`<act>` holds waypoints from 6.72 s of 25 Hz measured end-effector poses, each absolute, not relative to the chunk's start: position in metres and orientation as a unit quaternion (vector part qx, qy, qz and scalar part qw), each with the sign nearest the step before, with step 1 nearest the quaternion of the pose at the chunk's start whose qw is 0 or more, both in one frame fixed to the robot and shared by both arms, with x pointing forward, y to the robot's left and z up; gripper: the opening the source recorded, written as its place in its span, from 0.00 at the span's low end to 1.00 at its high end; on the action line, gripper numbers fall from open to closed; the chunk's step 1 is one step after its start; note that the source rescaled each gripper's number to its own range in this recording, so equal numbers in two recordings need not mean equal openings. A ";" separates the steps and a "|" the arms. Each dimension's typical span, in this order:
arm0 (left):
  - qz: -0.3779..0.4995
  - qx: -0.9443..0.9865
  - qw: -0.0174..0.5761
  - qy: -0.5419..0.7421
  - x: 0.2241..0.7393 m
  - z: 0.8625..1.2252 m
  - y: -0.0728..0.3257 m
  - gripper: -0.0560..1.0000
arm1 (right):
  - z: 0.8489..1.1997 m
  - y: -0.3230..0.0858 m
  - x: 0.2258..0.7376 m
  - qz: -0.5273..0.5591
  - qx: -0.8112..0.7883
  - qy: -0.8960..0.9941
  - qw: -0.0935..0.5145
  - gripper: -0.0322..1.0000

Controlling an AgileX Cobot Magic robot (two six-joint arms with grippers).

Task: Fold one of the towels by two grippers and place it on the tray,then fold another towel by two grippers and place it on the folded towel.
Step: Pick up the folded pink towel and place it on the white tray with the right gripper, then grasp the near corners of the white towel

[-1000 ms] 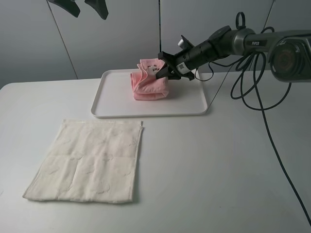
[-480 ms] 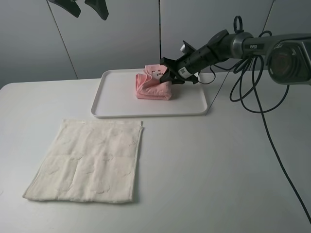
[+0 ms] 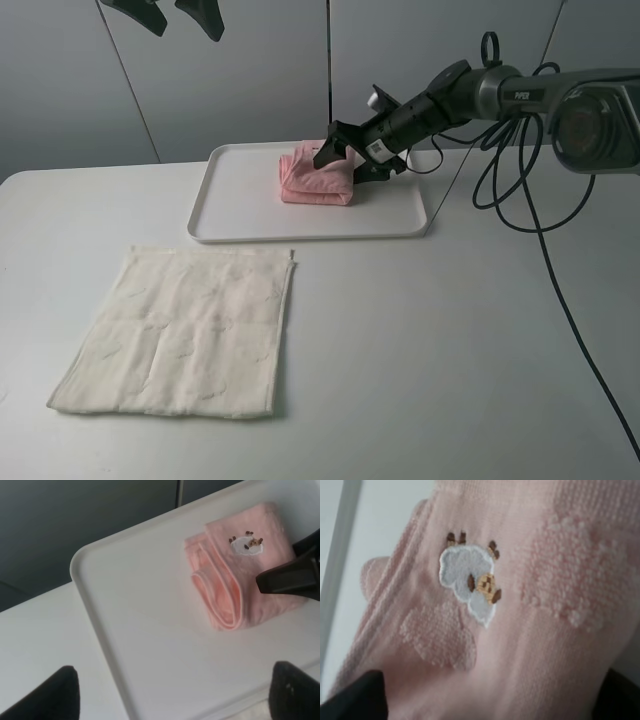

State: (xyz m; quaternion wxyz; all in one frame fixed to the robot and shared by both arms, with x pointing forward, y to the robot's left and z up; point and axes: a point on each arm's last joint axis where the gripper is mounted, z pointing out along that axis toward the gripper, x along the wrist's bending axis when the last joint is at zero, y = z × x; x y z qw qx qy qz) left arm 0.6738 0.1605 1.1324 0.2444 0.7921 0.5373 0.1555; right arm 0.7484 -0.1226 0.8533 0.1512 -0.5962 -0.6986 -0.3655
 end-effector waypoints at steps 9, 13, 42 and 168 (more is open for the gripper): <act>0.145 0.795 0.233 0.540 0.681 1.118 0.158 0.98 | 0.889 -0.125 0.750 -0.374 -0.573 -0.720 0.112 1.00; 0.134 0.796 0.233 0.542 0.683 1.111 0.156 0.98 | 0.904 -0.127 0.750 -0.375 -0.562 -0.731 0.094 1.00; 0.136 0.803 0.231 0.532 0.684 1.110 0.156 0.98 | 0.931 -0.051 0.735 -0.316 -0.421 -0.831 -0.177 1.00; 0.041 0.997 -0.069 0.018 0.433 0.925 0.258 0.98 | 0.953 0.004 0.429 -0.149 0.010 -0.989 -0.013 1.00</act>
